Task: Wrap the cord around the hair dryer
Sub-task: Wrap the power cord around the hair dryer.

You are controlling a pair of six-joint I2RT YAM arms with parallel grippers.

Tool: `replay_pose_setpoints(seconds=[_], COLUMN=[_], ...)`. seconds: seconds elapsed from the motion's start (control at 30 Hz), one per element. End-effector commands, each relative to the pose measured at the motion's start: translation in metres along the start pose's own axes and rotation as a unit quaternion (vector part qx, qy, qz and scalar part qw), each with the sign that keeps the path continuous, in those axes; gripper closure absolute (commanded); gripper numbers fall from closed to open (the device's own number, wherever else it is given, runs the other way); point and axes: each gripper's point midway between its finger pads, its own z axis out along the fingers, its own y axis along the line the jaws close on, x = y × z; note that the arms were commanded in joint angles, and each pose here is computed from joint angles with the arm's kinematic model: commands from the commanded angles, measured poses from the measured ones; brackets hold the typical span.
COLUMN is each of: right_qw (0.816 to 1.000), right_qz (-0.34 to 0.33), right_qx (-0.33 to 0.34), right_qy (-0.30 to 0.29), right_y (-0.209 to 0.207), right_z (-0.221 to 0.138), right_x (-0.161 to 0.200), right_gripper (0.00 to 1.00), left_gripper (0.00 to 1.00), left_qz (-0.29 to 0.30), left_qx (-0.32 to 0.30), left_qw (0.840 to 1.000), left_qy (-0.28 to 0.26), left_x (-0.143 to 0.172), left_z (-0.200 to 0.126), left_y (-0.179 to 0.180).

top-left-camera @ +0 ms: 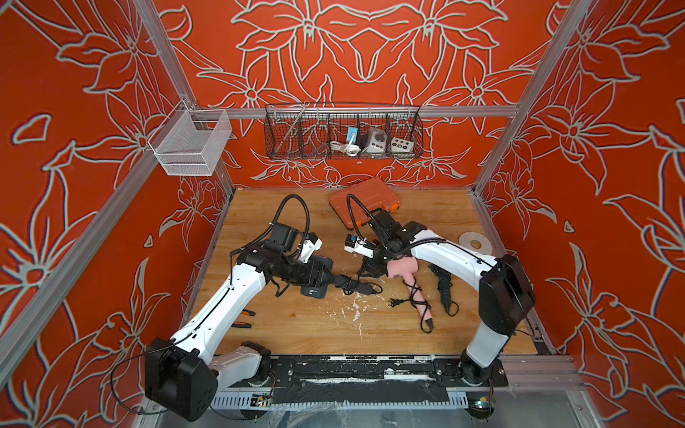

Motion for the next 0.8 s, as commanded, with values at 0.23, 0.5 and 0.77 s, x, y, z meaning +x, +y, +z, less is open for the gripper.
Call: replay_pose_setpoints(seconds=[0.23, 0.5, 0.77], right_qw=[1.0, 1.0, 0.999], right_qz=[0.013, 0.023, 0.03], right_qx=[-0.027, -0.008, -0.009], right_qy=[0.0, 0.017, 0.012], right_y=[0.01, 0.012, 0.016], right_z=[0.003, -0.012, -0.024], right_x=[0.004, 0.015, 0.012], right_gripper=[0.4, 0.39, 0.38], left_gripper=[1.0, 1.0, 1.0], left_qz=[0.01, 0.002, -0.002], left_qx=[0.015, 0.014, 0.014], left_qw=[1.0, 1.0, 1.0], left_qy=[-0.02, -0.024, -0.027], left_x=[-0.01, -0.012, -0.014], left_z=[-0.009, -0.01, -0.011], left_y=[-0.008, -0.005, -0.004])
